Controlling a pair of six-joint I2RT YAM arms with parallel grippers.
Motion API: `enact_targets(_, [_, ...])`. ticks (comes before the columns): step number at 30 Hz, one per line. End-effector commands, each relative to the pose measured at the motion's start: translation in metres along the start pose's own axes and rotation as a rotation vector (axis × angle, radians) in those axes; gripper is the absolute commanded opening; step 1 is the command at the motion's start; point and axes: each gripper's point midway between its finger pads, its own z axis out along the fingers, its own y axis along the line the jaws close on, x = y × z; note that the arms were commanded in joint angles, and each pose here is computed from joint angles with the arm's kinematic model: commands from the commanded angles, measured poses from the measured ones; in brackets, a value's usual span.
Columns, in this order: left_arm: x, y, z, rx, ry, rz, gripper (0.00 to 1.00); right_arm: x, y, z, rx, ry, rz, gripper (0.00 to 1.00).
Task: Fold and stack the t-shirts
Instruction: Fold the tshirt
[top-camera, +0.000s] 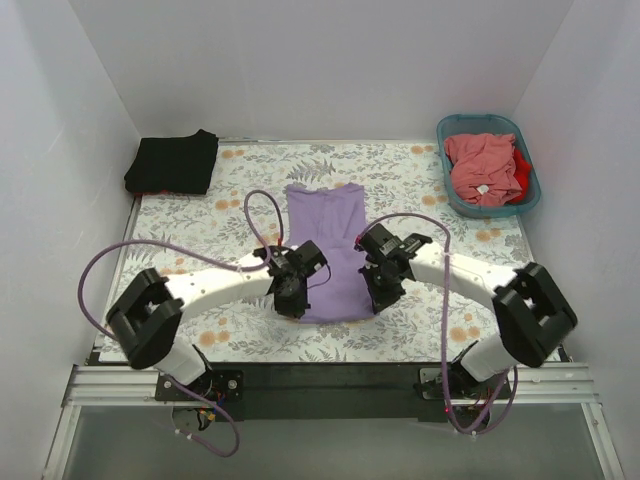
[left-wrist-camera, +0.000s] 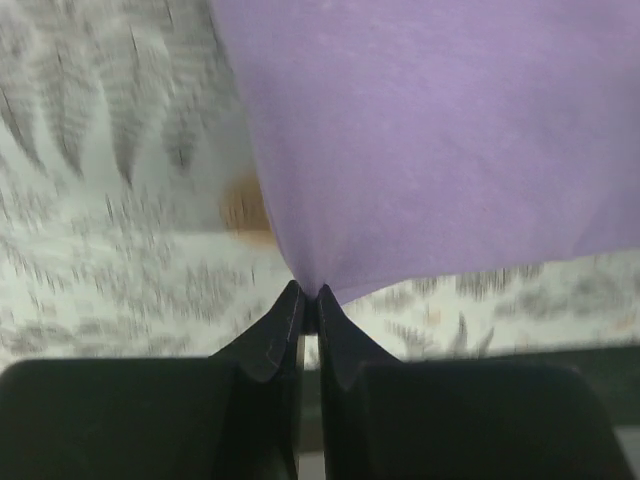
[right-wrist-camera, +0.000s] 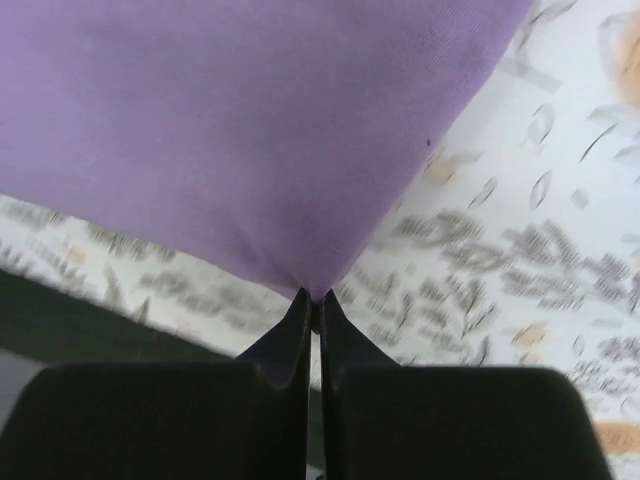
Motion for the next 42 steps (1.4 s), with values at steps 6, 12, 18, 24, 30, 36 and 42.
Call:
enact_targets(6, [0.128,0.027,-0.07,0.033,0.195,-0.037,0.0,0.102,0.051,-0.067,-0.253,0.125,-0.057,0.01])
enact_targets(12, [0.099,0.012,-0.111,0.161,0.073,-0.137,0.0,0.071,0.068,-0.11,-0.286,-0.005,-0.122,0.01])
enact_targets(18, [0.016,0.008,-0.126,0.26,-0.049,-0.16,0.0,-0.002,0.059,-0.14,-0.214,-0.113,-0.137,0.01])
enact_targets(24, [-0.021,0.011,-0.119,0.249,-0.101,-0.168,0.0,-0.05,0.063,-0.148,-0.275,-0.127,-0.152,0.01])
enact_targets(30, [-0.047,0.011,-0.125,0.335,-0.115,-0.207,0.0,-0.078,0.064,-0.152,-0.334,-0.131,-0.135,0.01])
enact_targets(36, [-0.078,0.016,-0.128,0.384,-0.145,-0.229,0.0,-0.111,0.065,-0.161,-0.367,-0.165,-0.133,0.01])
enact_targets(42, [-0.112,0.029,-0.119,0.404,-0.175,-0.272,0.0,-0.149,0.063,-0.16,-0.388,-0.194,-0.136,0.01])
